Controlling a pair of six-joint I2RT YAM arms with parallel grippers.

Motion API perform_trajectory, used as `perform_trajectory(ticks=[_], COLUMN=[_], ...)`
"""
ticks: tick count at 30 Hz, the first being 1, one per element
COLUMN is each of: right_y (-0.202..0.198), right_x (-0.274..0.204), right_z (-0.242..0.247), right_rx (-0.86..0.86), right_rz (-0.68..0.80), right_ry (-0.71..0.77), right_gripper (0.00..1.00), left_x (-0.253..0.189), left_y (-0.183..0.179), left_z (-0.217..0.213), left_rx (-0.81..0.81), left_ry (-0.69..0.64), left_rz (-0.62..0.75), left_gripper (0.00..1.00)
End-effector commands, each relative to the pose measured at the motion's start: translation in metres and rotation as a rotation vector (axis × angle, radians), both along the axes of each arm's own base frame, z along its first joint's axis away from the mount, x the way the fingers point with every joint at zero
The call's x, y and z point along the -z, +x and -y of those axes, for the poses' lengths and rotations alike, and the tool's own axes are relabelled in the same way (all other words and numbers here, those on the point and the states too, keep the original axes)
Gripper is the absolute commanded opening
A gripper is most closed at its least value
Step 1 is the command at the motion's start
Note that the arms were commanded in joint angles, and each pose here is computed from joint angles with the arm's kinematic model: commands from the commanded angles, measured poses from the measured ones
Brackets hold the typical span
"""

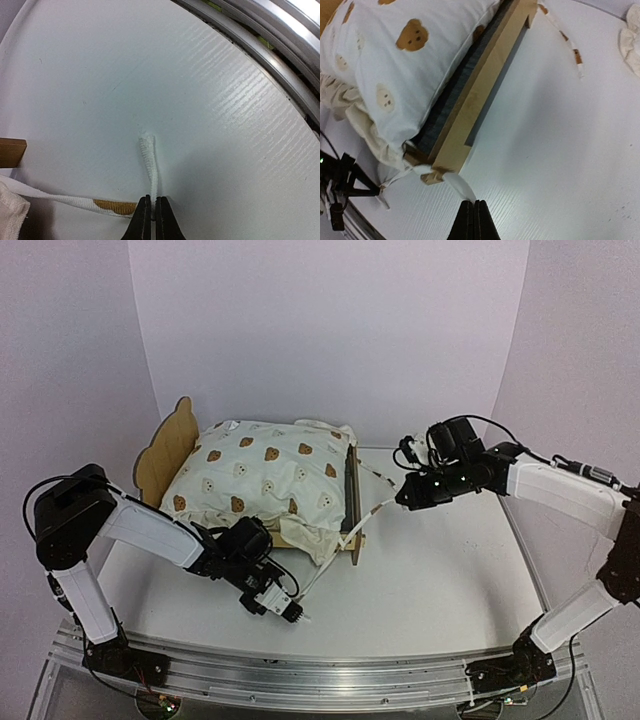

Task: Set up the pet bed

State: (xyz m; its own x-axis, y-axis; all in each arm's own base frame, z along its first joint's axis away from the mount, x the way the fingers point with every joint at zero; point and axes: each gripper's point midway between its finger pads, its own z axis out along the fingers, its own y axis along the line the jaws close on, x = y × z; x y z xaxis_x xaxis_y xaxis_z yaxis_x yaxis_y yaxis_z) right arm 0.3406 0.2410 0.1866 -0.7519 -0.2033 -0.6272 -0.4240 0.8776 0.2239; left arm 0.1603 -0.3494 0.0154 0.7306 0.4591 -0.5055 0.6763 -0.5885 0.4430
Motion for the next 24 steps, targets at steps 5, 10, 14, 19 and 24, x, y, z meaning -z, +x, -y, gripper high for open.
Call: perform_trajectory(ticks=[5,10,14,19,24], right_y=[-0.135,-0.193,-0.232,-0.202,-0.137], right_x=[0.027,0.100,0.148,0.118,0.073], right_z=[-0.038,-0.020,0.026,0.014,-0.012], right_rx=[-0.340,-0.274,-0.157,-0.196,-0.113], right_rz=[-0.268,-0.591,-0.881,-0.723,-0.474], right_ry=[0.189,0.089,-0.182,-0.204,-0.174], right_gripper=[0.00,0.10,0.45,0.67,0.67], left_x=[-0.054,-0.060,-0.070,-0.102,-0.149], left_y=[-0.032,-0.041,-0.034,-0.012,0.023], left_z=[0.025,0.019,0.013,0.006,-0.015], left_rx=[-0.039,-0.074,-0.165,-0.368,-0.599], left_ry=[-0.105,-0.085,-0.084,-0.134,-0.225], left_rz=[-0.335,-0.412,-0.407,-0.428,-0.385], left_gripper=[0.42,0.54,0.60,0.64,0.68])
